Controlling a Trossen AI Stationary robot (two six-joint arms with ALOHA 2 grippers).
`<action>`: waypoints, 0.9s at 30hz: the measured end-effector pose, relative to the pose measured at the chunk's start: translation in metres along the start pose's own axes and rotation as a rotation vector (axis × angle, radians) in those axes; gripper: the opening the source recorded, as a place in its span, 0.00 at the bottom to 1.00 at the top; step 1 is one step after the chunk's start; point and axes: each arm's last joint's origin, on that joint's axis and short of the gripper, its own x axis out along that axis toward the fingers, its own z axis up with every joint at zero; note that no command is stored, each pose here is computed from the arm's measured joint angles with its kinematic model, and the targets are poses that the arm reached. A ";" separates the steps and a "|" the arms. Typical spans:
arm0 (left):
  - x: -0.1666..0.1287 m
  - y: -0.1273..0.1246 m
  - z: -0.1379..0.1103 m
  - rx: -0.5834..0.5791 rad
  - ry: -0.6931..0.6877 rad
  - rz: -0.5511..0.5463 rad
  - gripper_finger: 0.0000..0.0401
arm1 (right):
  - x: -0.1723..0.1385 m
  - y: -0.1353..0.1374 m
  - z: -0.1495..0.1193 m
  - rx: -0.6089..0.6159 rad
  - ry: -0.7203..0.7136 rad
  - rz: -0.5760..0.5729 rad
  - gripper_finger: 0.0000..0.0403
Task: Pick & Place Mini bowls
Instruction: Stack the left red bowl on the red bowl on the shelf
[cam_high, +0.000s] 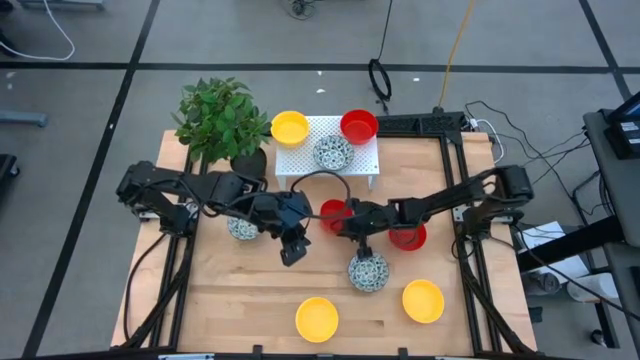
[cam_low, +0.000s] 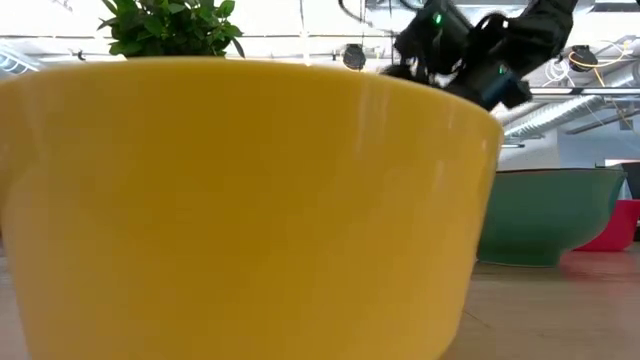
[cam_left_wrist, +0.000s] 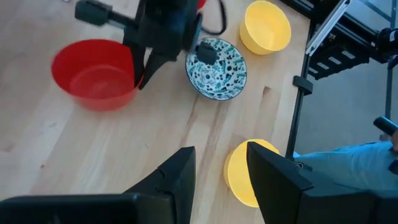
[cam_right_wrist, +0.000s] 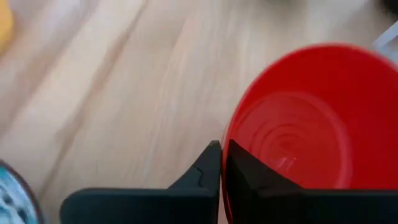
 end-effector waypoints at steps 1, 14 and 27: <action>0.000 0.001 0.000 -0.002 0.000 0.002 0.36 | -0.004 -0.001 0.004 0.006 -0.019 -0.004 0.01; 0.000 0.002 0.001 0.022 0.003 0.007 0.36 | -0.089 -0.012 0.053 0.111 -0.315 -0.167 0.01; 0.000 0.010 0.007 0.020 -0.009 0.023 0.36 | -0.155 -0.062 0.061 0.403 -0.525 -0.334 0.01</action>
